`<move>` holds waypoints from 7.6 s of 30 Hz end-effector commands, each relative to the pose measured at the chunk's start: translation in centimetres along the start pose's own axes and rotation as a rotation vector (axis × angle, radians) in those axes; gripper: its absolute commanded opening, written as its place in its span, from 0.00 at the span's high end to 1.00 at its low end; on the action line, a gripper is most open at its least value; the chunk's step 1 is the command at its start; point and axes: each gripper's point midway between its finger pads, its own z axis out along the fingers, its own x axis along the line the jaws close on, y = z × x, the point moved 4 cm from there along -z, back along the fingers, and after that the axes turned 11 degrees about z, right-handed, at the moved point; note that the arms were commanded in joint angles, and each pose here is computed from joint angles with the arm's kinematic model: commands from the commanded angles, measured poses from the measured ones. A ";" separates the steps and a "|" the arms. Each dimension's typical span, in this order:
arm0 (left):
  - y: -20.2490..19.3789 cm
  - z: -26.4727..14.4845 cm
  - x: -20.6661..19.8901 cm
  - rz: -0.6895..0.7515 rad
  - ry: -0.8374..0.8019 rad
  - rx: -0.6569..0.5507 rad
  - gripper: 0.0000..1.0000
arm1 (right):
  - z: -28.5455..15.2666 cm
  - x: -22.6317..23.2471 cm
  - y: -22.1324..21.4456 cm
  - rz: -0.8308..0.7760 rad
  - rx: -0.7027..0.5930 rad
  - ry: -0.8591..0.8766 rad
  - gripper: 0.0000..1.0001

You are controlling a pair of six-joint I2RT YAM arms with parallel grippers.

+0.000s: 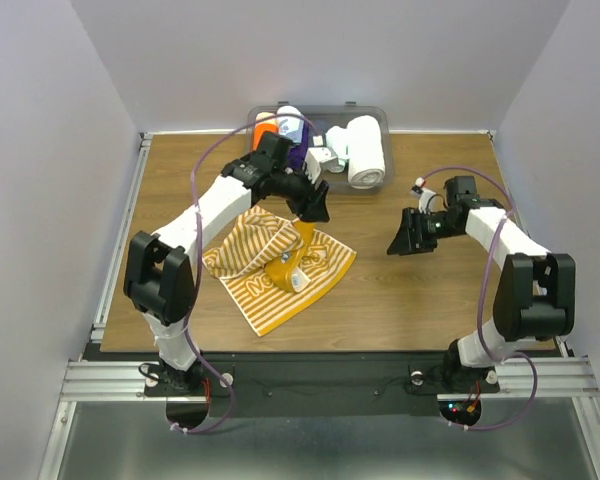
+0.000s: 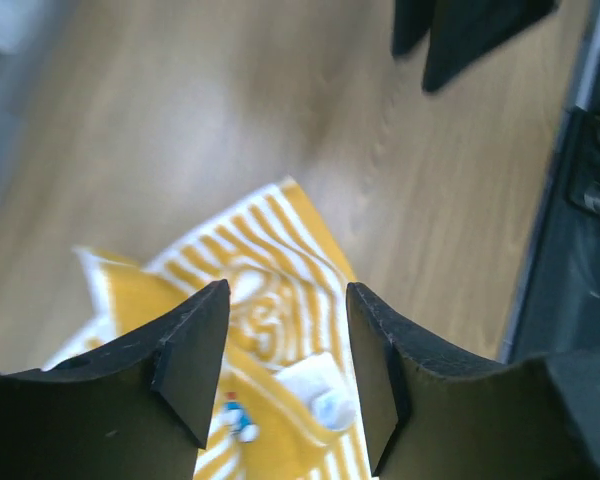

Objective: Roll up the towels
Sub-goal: Move the towel to the center of the board, then flatten the towel

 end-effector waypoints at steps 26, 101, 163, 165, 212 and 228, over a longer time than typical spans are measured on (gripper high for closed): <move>-3.7 1.7 9.4 0.150 0.456 0.184 0.40 | 13.5 -0.7 -0.5 0.047 0.091 -0.035 0.50; -11.5 -12.7 2.6 0.264 0.259 0.273 0.13 | 5.4 -1.6 -1.0 -0.169 -0.006 -0.132 0.99; -10.2 -6.8 2.7 0.098 -0.130 0.349 0.34 | 5.2 -1.5 -1.5 -0.185 0.000 -0.125 0.99; -11.2 -7.5 3.4 0.042 -0.145 0.362 0.32 | 5.3 -1.6 -1.5 -0.180 0.003 -0.123 0.99; -15.0 -2.7 -0.1 -0.044 -0.379 0.383 0.47 | 5.6 -2.0 -1.5 -0.176 0.013 -0.131 0.99; -14.2 0.1 -1.0 -0.004 -0.443 0.385 0.67 | 5.6 -2.0 -1.5 -0.176 0.016 -0.132 0.99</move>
